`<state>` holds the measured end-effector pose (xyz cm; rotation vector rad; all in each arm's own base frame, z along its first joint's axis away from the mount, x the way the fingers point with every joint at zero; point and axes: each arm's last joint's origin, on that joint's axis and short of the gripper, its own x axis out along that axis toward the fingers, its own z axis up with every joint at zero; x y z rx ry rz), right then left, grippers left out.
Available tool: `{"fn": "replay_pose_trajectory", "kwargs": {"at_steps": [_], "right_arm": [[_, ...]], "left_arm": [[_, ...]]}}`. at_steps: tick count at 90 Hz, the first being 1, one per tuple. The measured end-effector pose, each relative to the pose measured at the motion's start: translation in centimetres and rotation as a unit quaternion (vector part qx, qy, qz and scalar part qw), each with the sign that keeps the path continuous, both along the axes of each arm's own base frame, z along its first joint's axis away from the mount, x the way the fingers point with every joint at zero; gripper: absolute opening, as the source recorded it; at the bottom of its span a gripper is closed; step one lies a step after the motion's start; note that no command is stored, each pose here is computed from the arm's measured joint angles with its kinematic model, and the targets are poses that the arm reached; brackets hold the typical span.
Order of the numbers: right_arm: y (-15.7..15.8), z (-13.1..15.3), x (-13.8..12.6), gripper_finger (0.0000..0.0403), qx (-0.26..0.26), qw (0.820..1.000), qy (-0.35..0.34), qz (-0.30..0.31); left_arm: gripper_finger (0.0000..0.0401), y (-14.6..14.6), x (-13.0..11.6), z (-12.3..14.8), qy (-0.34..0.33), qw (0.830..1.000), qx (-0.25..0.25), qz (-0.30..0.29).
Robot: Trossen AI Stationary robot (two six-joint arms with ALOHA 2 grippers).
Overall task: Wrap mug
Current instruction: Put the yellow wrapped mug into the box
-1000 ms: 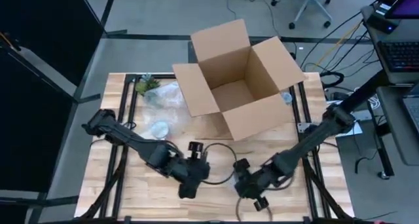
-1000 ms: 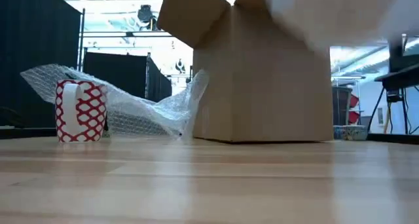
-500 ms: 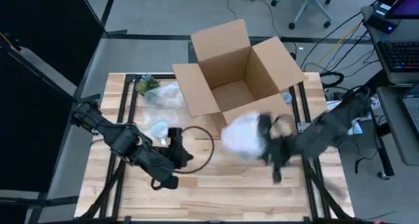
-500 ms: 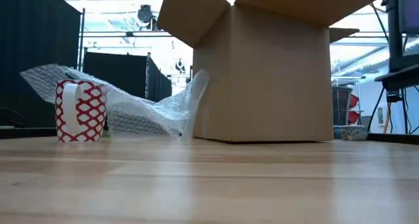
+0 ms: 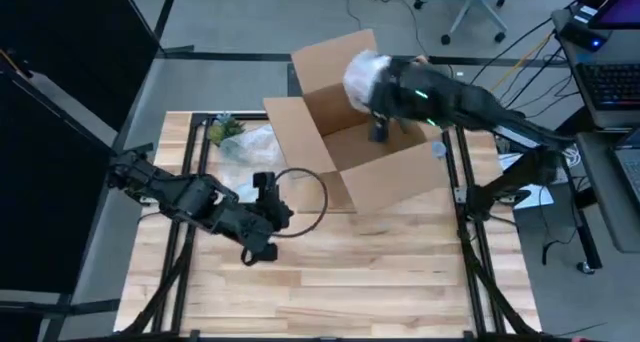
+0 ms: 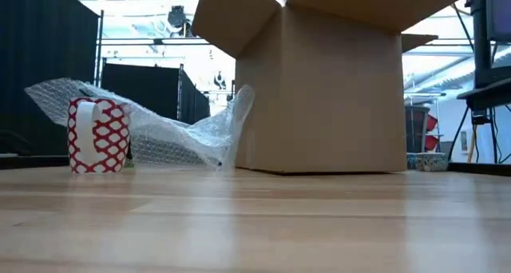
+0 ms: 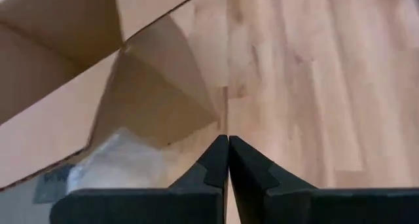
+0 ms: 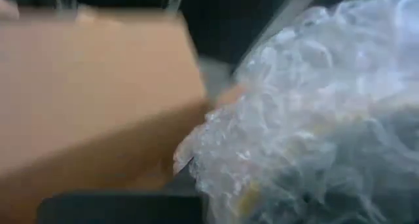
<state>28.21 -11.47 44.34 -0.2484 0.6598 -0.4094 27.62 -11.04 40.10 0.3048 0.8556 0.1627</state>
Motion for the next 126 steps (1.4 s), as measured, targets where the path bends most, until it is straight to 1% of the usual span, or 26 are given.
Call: {"fn": "replay_pose_trajectory", "kwargs": {"at_steps": [13,21,29,38,45,54,66,82,92,99,113,126], "right_arm": [[-4.4,-4.8,2.3,0.0032,0.077,0.993,0.084,-0.025],[-6.1,-8.5,3.9,0.0032,0.125,0.981,0.148,-0.025],[-7.4,-11.4,4.9,0.0032,0.168,0.967,0.190,-0.022],[-8.3,-14.4,6.1,0.0032,0.200,0.953,0.228,-0.020],[-9.0,-16.7,7.0,0.0032,0.221,0.944,0.246,-0.017],[-9.6,-19.0,7.8,0.0032,0.245,0.934,0.261,-0.012],[-10.4,-22.1,8.7,0.0032,0.277,0.919,0.280,-0.012],[-11.0,-24.5,9.5,0.0032,0.285,0.914,0.287,-0.015],[-11.3,-25.0,9.5,0.0036,0.291,0.912,0.288,-0.022],[-11.4,-25.3,9.5,0.0060,0.300,0.909,0.288,-0.033],[-11.5,-25.5,9.5,0.0119,0.329,0.899,0.274,-0.090],[-11.5,-25.5,9.3,0.0164,0.338,0.894,0.277,-0.101]], "left_arm": [[0.0000,0.9,0.5,-1.1,0.020,1.000,0.007,0.012],[0.0000,1.4,0.8,-2.0,0.031,0.999,0.011,0.021],[0.0000,1.7,1.0,-2.7,0.040,0.999,0.014,0.027],[0.0000,1.5,1.4,-3.0,0.026,0.999,0.006,0.024],[0.0000,1.3,1.7,-3.3,0.020,1.000,-0.008,0.011],[0.0000,1.2,1.9,-4.0,0.026,1.000,-0.012,0.001],[0.0000,1.1,1.9,-4.6,0.034,0.999,-0.024,0.007],[0.0000,0.9,1.8,-4.7,0.033,0.999,-0.030,0.009],[0.0000,0.9,1.8,-4.7,0.033,0.999,-0.031,0.009],[0.0000,0.9,1.8,-4.7,0.033,0.999,-0.031,0.009],[0.0000,0.9,1.8,-4.7,0.032,0.999,-0.031,0.009],[0.0000,0.9,1.8,-4.6,0.030,0.999,-0.034,0.010]]}}
